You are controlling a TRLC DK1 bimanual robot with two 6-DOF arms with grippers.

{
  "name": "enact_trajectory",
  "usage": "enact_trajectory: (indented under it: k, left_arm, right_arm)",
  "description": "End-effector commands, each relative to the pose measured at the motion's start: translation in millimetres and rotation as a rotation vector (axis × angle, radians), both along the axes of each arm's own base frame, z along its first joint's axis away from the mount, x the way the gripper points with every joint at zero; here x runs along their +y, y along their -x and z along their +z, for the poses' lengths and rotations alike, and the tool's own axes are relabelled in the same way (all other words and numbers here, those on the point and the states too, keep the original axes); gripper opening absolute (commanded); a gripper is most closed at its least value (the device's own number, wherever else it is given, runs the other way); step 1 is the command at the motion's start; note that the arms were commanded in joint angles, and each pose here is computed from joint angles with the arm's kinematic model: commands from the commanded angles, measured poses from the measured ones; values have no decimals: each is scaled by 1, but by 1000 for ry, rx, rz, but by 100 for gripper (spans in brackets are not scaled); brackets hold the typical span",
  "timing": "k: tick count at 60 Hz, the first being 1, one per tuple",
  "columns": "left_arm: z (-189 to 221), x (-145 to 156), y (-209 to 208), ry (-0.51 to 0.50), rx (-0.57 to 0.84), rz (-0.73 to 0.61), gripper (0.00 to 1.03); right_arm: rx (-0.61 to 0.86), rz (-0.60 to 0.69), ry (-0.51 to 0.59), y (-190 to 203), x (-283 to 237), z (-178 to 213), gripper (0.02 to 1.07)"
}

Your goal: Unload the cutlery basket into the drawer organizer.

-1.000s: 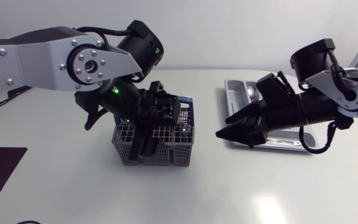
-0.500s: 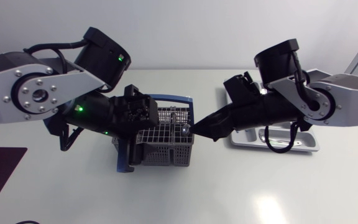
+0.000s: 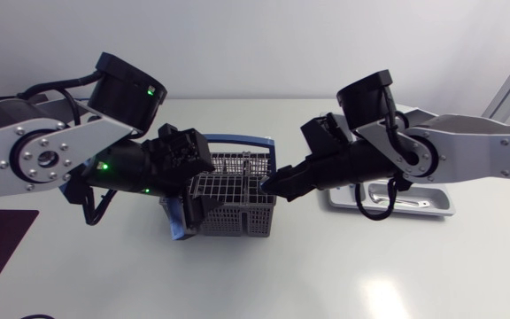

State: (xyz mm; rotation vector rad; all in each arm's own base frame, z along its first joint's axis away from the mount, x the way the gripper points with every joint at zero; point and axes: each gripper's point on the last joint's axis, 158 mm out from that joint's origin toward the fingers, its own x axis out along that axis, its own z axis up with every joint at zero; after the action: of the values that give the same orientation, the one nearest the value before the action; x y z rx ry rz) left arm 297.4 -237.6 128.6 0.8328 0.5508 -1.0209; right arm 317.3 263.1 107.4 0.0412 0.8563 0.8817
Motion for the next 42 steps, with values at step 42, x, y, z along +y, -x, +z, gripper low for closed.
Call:
enact_trajectory:
  k: [42]
  left_arm:
    - [-25, 8, 9, 63, 123, 67, 88]
  right_arm:
    - [-11, -15, -1, -11, 24, -8, 36]
